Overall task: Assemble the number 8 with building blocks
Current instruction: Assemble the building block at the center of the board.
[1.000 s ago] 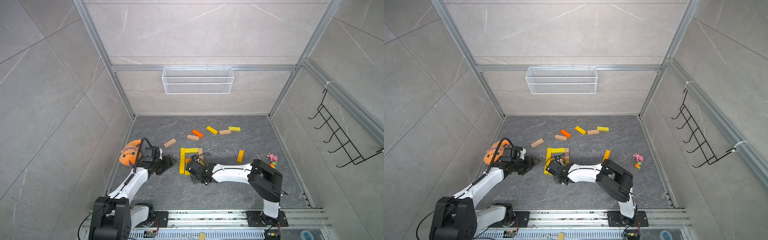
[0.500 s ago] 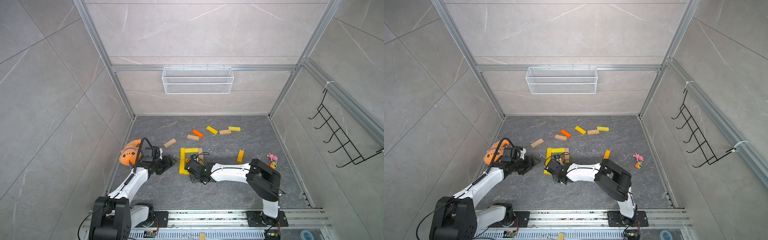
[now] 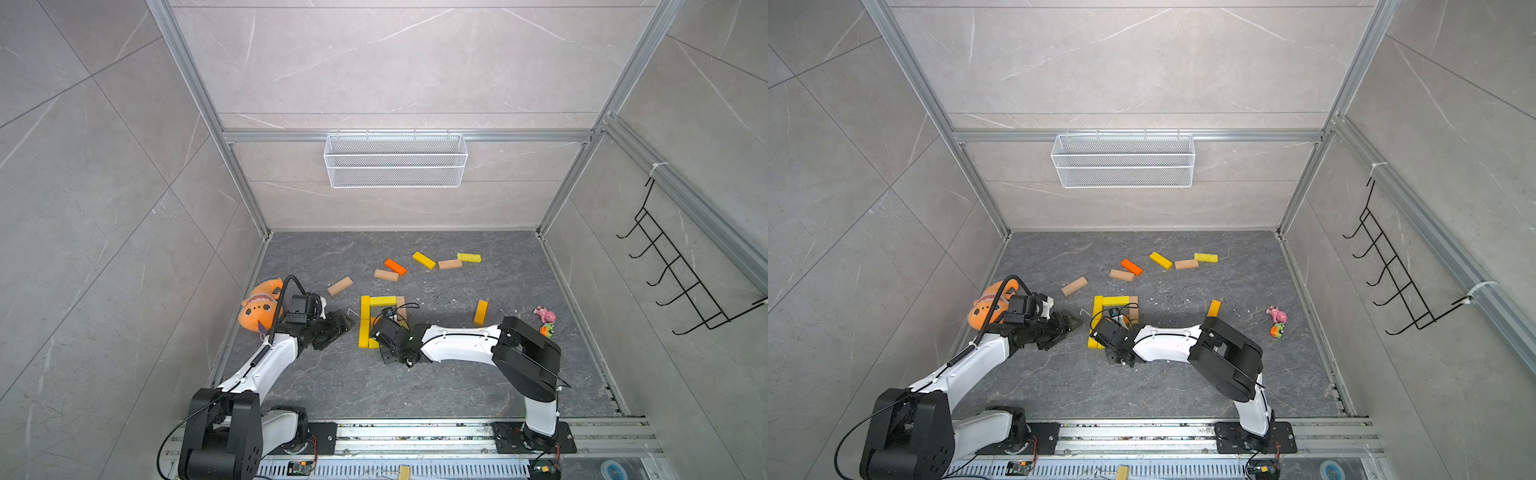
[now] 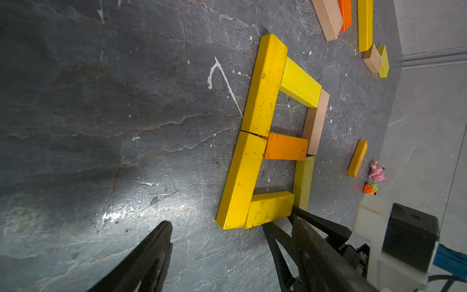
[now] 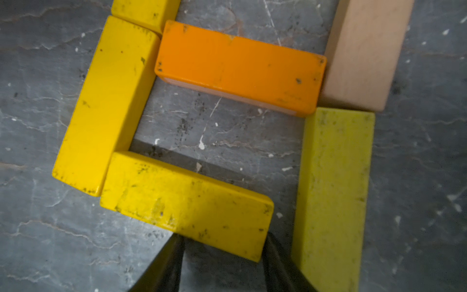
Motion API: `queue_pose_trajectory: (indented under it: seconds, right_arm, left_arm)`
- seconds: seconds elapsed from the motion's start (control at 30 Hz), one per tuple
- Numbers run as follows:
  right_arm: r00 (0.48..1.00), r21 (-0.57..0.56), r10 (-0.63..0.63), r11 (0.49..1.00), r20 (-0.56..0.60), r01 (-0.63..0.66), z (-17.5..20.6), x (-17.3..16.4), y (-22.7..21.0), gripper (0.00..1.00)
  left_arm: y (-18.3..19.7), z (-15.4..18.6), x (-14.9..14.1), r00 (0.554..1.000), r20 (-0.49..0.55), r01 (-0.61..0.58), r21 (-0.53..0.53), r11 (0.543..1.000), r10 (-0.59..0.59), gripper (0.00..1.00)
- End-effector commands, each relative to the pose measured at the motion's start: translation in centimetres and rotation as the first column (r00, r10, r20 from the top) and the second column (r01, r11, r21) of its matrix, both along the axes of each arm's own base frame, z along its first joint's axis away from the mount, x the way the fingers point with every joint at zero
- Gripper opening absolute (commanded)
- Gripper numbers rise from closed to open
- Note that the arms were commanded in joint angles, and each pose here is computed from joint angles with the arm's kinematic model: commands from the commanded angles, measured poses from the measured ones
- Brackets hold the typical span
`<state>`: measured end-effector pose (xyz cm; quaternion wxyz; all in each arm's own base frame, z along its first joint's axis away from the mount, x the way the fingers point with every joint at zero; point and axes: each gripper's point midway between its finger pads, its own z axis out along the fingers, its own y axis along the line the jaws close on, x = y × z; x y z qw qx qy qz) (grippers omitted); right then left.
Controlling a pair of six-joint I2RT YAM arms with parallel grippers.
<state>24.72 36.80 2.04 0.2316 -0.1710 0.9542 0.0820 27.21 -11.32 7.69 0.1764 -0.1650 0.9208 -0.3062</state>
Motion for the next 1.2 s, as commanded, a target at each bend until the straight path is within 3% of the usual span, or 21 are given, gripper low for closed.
queue_pose_trajectory:
  seconds: [0.0,0.47,0.77,1.17]
  right_arm:
    - [1.000,0.012,-0.019,1.000,-0.005,0.019,-0.2,0.2,0.3,0.55]
    - [0.999,0.035,-0.047,0.998,-0.011,0.047,-0.3,0.3,0.4,0.53]
    - [0.999,0.035,-0.026,0.999,0.042,0.024,2.6,0.0,-1.4,0.55]
    - [0.991,0.024,-0.122,0.992,0.062,0.121,4.5,3.2,-6.6,0.31]
  left_arm:
    - [-0.5,0.2,0.2,1.000,0.008,0.011,-0.024,1.000,-0.011,0.78]
    - [-0.7,-0.2,-0.1,1.000,0.001,0.015,-0.020,1.000,-0.015,0.78]
    - [-0.9,-1.0,0.5,1.000,-0.008,0.020,-0.022,1.000,-0.020,0.78]
    - [-2.8,-2.6,1.5,0.998,-0.027,0.055,0.000,0.998,-0.055,0.78]
